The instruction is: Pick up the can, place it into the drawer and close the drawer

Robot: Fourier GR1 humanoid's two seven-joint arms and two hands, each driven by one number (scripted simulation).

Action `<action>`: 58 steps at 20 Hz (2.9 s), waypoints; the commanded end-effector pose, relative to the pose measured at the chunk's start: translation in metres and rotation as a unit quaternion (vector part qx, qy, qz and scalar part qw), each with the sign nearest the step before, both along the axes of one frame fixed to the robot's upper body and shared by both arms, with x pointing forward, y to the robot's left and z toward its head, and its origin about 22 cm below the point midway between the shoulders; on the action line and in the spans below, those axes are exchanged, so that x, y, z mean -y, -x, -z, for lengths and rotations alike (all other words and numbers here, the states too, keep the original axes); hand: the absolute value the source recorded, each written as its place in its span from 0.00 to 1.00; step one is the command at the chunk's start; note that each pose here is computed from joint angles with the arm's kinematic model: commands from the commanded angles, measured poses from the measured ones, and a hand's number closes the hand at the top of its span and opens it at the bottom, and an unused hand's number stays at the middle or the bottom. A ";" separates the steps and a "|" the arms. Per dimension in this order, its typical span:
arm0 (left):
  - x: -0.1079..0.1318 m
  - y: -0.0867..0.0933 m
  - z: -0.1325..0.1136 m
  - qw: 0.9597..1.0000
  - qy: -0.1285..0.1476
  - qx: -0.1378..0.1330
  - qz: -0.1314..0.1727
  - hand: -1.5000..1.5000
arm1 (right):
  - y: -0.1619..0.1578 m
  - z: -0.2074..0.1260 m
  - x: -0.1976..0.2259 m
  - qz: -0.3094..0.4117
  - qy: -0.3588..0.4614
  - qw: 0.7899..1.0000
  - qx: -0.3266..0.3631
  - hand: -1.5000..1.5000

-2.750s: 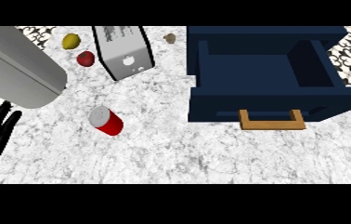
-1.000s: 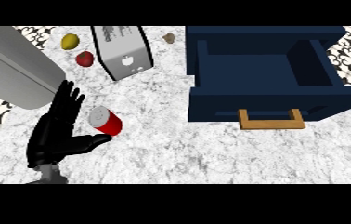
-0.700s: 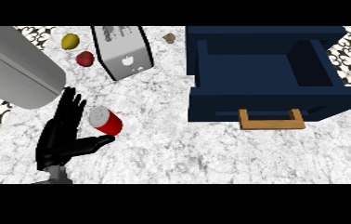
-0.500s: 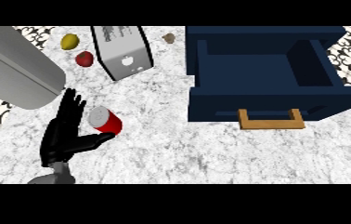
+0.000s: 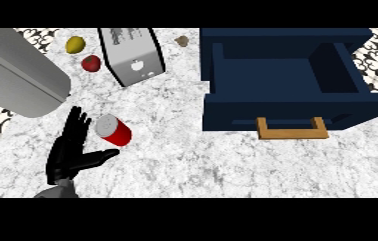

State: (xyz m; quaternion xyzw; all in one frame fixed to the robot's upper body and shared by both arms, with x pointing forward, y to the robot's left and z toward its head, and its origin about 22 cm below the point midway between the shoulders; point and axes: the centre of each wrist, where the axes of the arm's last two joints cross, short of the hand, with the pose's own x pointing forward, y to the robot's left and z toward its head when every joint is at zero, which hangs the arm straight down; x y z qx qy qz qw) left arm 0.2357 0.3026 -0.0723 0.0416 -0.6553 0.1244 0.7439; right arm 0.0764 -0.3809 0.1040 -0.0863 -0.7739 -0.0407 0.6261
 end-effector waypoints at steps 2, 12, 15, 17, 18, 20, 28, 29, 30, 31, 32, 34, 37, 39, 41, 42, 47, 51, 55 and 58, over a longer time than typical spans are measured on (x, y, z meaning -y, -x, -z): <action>-0.002 0.005 0.020 1.000 0.011 -0.013 0.007 0.00 | 0.009 -0.004 -0.009 -0.004 0.003 1.000 0.004 0.00; 0.017 -0.022 0.040 0.999 0.037 -0.015 0.011 0.00 | 0.014 0.001 0.008 0.001 -0.001 1.000 0.001 0.00; 0.016 -0.007 0.067 0.999 0.048 -0.018 0.011 0.00 | 0.018 -0.002 0.009 0.000 -0.002 1.000 0.005 0.00; 0.017 -0.015 0.060 0.998 0.058 -0.008 0.006 0.00 | -0.007 -0.010 -0.005 0.007 0.000 1.000 0.001 0.00; 0.032 -0.024 0.058 0.997 0.071 -0.012 0.005 0.00 | 0.006 0.007 -0.002 -0.004 -0.008 1.000 0.004 0.00; -0.005 -0.027 0.060 0.996 0.090 -0.002 0.001 0.00 | 0.016 0.007 0.002 -0.013 -0.008 1.000 0.001 0.00; 0.029 -0.038 0.058 0.990 0.119 0.004 0.070 1.00 | 0.015 -0.022 -0.010 -0.018 -0.008 1.000 0.000 0.00; 0.038 -0.055 0.041 0.990 0.123 0.009 0.071 1.00 | 0.014 -0.002 -0.009 -0.011 -0.016 1.000 -0.003 0.00; 0.030 -0.046 0.032 0.989 0.120 0.034 0.084 1.00 | 0.014 -0.007 -0.002 -0.006 -0.015 1.000 0.003 0.00; 0.044 -0.064 0.031 0.988 0.123 0.048 0.084 1.00 | 0.014 -0.008 -0.009 -0.006 -0.011 1.000 -0.001 0.00; 0.028 -0.062 0.030 0.987 0.125 0.052 0.081 1.00 | 0.014 -0.006 -0.017 -0.006 -0.020 1.000 0.004 0.00; 0.025 -0.054 0.029 0.986 0.124 0.062 0.095 1.00 | 0.002 -0.003 -0.004 -0.008 -0.014 1.000 0.006 0.00; 0.043 -0.049 0.020 0.987 0.122 0.059 0.083 1.00 | 0.020 0.010 -0.009 -0.002 -0.017 1.000 0.002 0.00; 0.057 -0.056 0.023 0.988 0.130 0.059 0.062 1.00 | 0.028 -0.028 -0.009 -0.004 -0.013 1.000 -0.001 0.00; 0.064 -0.078 -0.007 0.986 0.127 0.084 0.067 1.00 | 0.023 -0.011 -0.016 -0.005 -0.021 1.000 0.003 0.00; 0.057 -0.073 0.002 0.985 0.128 0.086 0.071 1.00 | 0.027 -0.014 -0.014 -0.004 -0.021 1.000 -0.004 0.00; 0.072 -0.073 -0.046 0.984 0.117 0.095 0.097 1.00 | 0.015 -0.010 0.001 0.009 -0.017 1.000 0.004 0.00; 0.090 -0.079 -0.072 0.982 0.088 0.138 0.095 1.00 | 0.020 -0.013 -0.014 0.001 -0.014 1.000 0.004 0.00; 0.107 -0.085 -0.107 0.982 0.075 0.137 0.107 1.00 | 0.023 0.005 -0.005 0.007 -0.018 1.000 0.002 0.00; 0.119 -0.093 -0.125 0.980 0.068 0.141 0.120 1.00 | 0.028 -0.020 -0.014 -0.002 -0.022 1.000 0.009 0.00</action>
